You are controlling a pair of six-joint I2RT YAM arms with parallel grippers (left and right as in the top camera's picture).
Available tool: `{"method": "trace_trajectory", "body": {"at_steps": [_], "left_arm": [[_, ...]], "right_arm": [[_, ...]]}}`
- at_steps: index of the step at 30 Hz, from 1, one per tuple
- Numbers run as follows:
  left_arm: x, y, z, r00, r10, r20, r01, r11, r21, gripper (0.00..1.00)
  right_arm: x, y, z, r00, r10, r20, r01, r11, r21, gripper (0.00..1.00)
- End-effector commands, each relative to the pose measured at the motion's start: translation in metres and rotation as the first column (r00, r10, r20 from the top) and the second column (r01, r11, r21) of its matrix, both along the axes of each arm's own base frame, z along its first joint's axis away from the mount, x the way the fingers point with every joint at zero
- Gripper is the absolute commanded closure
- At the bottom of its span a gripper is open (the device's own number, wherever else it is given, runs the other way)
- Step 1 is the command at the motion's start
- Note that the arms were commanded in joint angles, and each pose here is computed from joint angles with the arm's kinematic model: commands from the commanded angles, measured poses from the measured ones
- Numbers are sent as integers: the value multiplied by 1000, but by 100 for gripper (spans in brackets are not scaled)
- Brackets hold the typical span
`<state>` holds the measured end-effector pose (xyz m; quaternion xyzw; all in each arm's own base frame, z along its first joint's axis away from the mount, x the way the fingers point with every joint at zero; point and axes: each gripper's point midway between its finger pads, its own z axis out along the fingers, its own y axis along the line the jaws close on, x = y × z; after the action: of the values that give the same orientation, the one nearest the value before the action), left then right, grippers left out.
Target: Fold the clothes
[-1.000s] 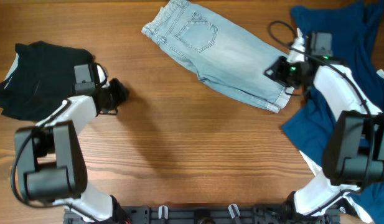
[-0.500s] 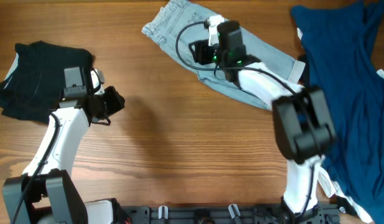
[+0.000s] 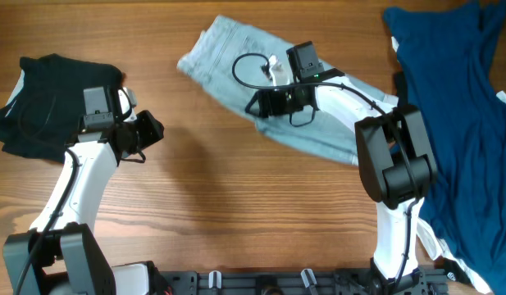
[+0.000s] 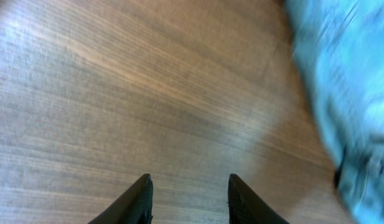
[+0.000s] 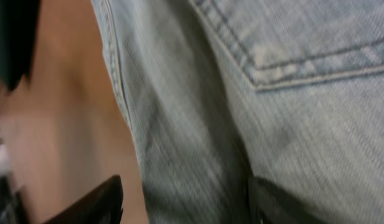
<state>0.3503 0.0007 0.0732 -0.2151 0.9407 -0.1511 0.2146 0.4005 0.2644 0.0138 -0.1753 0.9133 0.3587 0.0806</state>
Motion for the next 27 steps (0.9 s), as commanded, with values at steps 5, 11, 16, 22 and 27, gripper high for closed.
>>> {"method": "trace_trajectory", "body": {"at_steps": [5, 11, 16, 22, 27], "left_arm": [[13, 2, 12, 997, -16, 75, 14, 1000, 28, 59], [19, 2, 15, 995, -20, 103, 17, 999, 28, 33], [46, -13, 16, 978, -69, 197, 75, 997, -24, 31], [86, -58, -28, 973, -183, 140, 196, 977, -81, 24], [92, -114, -71, 959, -275, 72, 284, 914, -289, 23]], "right_arm": [[-87, -57, -24, 955, 22, -294, -103, 960, -262, 33], [-61, -69, 48, 996, -37, -84, 12, 960, -280, 30], [-44, -62, 81, 992, -130, -3, 126, 968, -218, 24], [-51, -64, 88, 989, -143, -22, 135, 965, -224, 20], [-52, -66, 90, 989, -145, -19, 137, 964, -228, 20]]}}
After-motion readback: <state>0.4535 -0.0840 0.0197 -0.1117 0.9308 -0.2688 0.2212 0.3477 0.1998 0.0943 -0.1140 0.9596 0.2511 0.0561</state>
